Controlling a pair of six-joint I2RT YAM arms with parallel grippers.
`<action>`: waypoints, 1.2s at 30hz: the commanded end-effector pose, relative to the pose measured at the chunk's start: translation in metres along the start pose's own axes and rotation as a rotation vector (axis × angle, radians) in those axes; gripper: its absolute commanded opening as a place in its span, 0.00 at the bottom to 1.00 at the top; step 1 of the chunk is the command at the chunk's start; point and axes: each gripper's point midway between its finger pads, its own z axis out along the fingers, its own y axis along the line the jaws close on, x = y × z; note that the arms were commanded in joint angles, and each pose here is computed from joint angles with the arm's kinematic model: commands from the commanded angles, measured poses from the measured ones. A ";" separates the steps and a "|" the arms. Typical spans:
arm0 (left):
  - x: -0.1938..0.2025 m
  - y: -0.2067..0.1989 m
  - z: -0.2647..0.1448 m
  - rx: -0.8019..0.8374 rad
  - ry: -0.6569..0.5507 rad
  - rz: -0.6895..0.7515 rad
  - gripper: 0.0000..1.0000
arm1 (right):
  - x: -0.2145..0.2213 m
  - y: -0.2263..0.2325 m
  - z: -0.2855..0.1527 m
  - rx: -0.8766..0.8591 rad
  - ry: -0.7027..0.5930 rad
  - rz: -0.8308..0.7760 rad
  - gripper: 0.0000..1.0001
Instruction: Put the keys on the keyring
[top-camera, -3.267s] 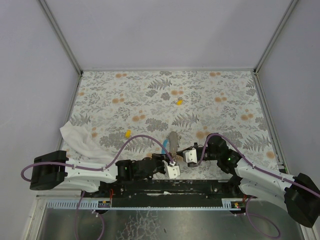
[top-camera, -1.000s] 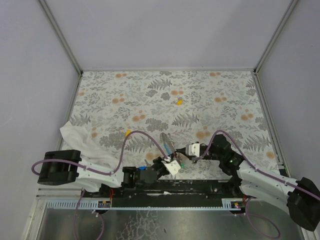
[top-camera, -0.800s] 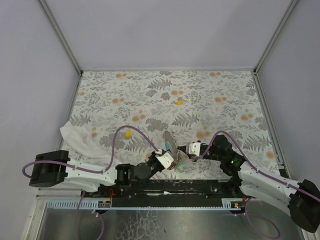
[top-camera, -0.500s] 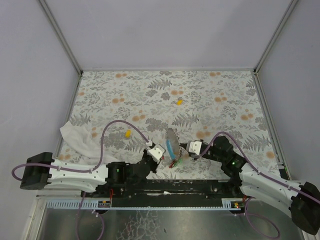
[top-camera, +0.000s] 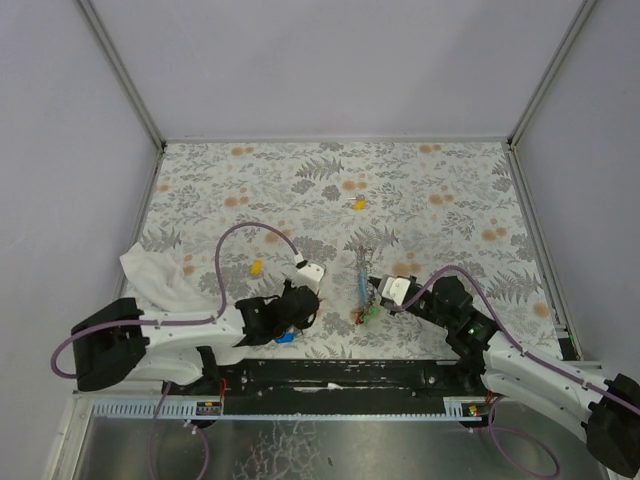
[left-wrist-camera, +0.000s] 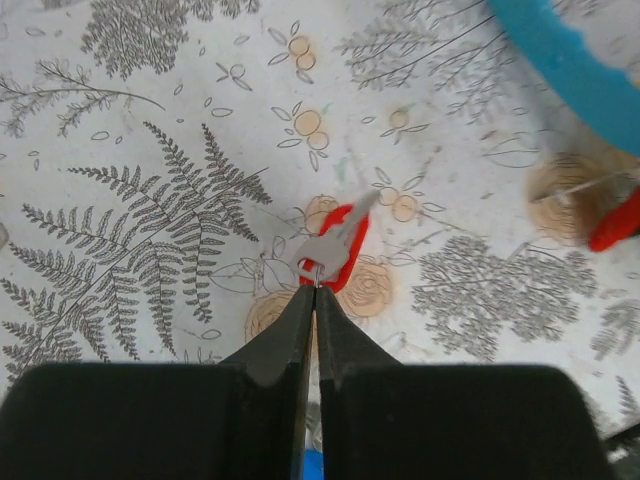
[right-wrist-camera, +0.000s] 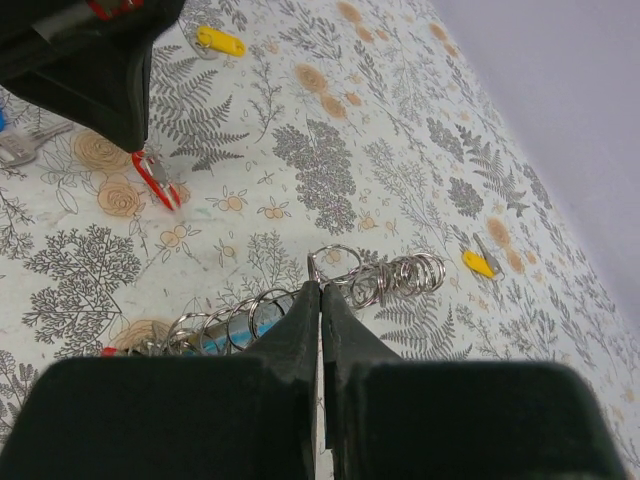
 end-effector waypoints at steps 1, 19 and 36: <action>-0.005 -0.007 0.022 0.057 0.061 -0.013 0.00 | -0.021 -0.017 0.000 0.077 -0.069 -0.012 0.00; -0.018 0.015 0.063 0.028 -0.043 -0.023 0.00 | -0.018 -0.016 0.001 0.075 -0.062 -0.010 0.00; -0.039 0.014 0.035 0.147 -0.080 -0.184 0.32 | -0.021 -0.014 0.001 0.062 -0.075 -0.008 0.00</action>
